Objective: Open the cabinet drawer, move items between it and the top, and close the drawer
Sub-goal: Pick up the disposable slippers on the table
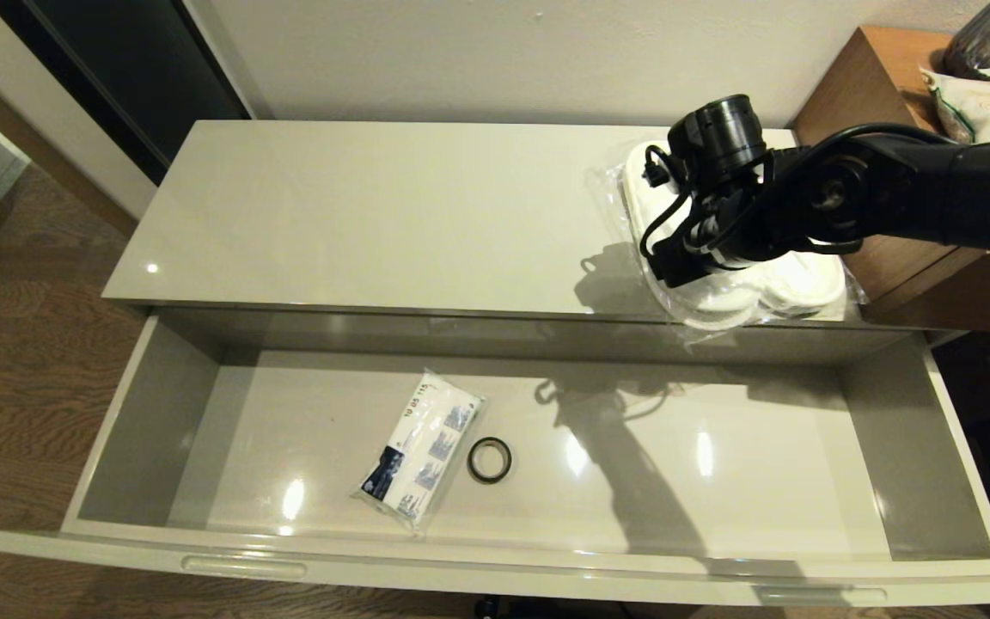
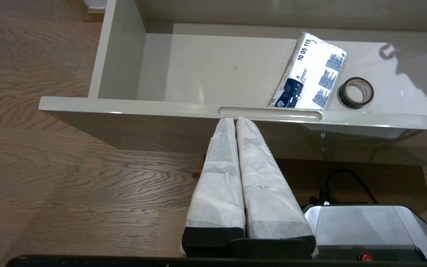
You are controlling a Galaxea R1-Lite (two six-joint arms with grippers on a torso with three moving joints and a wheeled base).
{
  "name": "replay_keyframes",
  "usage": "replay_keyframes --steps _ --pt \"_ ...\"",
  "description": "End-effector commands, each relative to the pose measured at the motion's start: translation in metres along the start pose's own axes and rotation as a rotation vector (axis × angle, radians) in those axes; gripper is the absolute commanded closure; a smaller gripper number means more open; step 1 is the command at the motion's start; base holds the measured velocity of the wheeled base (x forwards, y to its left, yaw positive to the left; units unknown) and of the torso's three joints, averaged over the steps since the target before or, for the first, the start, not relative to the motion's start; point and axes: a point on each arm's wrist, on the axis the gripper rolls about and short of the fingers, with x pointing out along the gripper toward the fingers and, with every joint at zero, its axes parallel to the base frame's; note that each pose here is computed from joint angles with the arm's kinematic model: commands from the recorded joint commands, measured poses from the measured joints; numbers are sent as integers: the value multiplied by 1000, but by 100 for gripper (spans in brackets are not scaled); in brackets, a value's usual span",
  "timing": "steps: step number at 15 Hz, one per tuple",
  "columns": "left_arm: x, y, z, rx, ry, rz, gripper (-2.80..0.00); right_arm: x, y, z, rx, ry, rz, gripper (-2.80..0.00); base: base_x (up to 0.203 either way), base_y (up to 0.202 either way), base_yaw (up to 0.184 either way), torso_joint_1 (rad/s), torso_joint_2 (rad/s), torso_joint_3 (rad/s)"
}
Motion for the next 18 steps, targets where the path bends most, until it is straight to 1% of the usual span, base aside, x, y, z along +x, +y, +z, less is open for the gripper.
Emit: replay_keyframes --steps 1,2,3,10,15,18 --pt "0 0 0 0 0 0 0 10 3 -4 -16 20 -9 -280 0 0 0 0 0 0" --pt "0 0 0 0 0 0 0 8 1 -3 -23 15 -6 -280 0 0 0 0 0 0" --pt "0 0 0 0 0 0 0 6 1 -2 -30 13 -4 0 0 0 0 0 0 0" --pt "0 0 0 0 0 2 0 -9 -7 2 -19 -6 7 0 0 0 0 0 0 0" --pt "0 0 0 0 0 0 0 -30 -20 3 -20 2 13 0 0 0 0 0 0 0" --pt "0 0 0 0 0 0 0 -55 -21 3 -31 -2 43 0 0 0 0 0 0 0"
